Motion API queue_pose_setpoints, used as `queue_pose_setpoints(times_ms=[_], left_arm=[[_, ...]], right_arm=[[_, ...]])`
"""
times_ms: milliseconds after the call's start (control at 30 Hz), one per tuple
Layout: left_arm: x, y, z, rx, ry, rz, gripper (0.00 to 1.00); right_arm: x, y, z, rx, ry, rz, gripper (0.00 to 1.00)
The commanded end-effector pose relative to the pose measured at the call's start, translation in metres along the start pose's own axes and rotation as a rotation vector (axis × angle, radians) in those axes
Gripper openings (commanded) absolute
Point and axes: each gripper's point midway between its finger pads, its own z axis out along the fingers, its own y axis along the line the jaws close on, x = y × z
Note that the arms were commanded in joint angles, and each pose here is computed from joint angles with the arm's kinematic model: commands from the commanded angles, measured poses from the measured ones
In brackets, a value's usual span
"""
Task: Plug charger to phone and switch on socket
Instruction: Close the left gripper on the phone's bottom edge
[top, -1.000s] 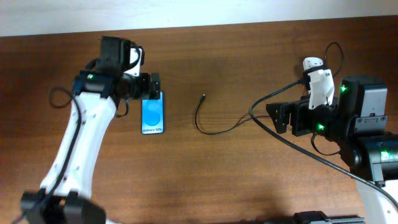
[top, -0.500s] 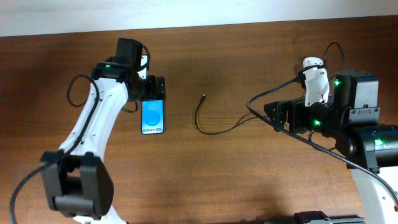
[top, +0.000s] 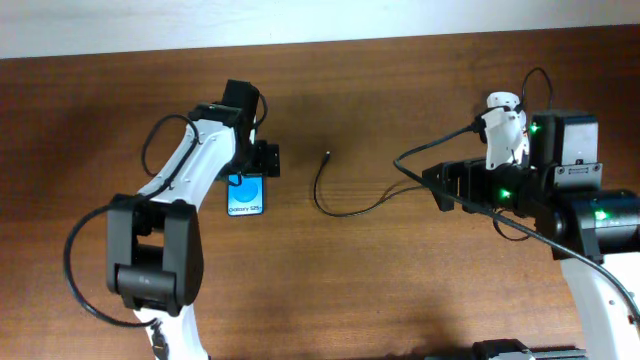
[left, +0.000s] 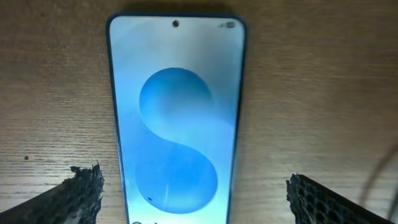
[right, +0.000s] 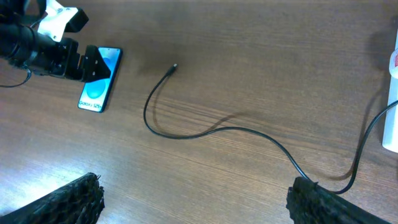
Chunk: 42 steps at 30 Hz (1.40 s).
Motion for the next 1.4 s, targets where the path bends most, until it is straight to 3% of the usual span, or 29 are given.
queue_pose_setpoints(times_ms=[0,833,1367], left_arm=[[-0.006,0.004,0.0,-0.026,-0.014,-0.023,0.99],[-0.004,0.003,0.029,-0.032,0.013,0.061,0.99],[0.004,0.005,0.037,-0.037,0.031,0.024,0.99]], right_arm=[[-0.006,0.006,-0.003,-0.017,-0.015,-0.013,0.99],[0.002,0.005,-0.002,-0.017,0.02,0.0,0.99],[0.004,0.005,-0.002,-0.017,0.028,0.003,0.99]])
